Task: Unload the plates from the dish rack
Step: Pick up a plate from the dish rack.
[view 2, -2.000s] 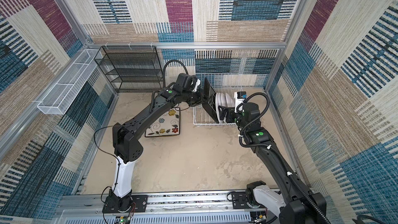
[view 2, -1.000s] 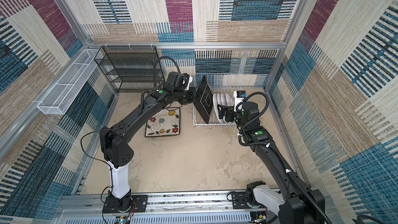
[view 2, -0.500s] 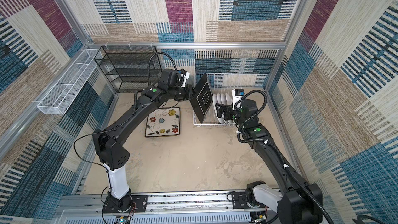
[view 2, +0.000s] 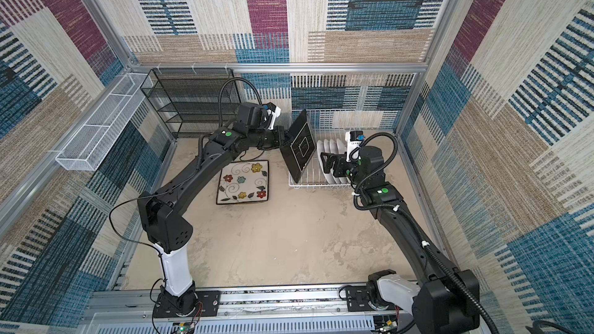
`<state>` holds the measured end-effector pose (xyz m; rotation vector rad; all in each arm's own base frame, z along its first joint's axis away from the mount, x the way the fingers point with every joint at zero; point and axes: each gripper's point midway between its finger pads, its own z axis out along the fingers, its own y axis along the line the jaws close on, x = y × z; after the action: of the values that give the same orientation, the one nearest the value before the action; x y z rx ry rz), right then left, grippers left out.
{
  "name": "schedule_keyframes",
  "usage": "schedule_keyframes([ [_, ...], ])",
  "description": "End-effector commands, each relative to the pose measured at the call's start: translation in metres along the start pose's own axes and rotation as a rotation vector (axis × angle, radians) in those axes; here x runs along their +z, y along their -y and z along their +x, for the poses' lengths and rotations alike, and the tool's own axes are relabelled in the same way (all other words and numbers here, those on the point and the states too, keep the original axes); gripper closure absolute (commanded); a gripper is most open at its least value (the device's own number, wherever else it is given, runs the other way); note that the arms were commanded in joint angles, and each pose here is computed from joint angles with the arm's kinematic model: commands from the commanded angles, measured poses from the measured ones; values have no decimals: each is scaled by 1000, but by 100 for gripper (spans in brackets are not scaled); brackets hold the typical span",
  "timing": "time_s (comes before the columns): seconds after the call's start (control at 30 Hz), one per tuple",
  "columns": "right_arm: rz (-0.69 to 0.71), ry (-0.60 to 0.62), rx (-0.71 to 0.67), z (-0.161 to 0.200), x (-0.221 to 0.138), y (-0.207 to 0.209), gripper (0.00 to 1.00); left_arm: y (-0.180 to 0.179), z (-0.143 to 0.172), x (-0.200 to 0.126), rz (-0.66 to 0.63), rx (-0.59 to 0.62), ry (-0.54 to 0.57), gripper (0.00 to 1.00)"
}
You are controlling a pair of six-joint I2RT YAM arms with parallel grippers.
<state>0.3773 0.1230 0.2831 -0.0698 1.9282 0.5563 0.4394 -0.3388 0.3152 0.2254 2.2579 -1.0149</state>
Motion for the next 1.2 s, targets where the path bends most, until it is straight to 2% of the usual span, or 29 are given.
schedule_keyframes([
  [0.0, -30, 19, 15, -7, 1, -6, 0, 34, -43, -17, 114, 119, 159, 100],
  [0.43, -55, 5, 54, -12, 5, -8, 0, 49, -62, -37, 135, 260, 218, 100],
  [0.73, -102, -22, 112, -14, 13, -9, 0, 65, -66, -64, 145, 437, 280, 100],
  [1.17, -210, -152, 275, -17, 38, -12, 0, 60, -62, -108, 6, 727, 394, 100],
])
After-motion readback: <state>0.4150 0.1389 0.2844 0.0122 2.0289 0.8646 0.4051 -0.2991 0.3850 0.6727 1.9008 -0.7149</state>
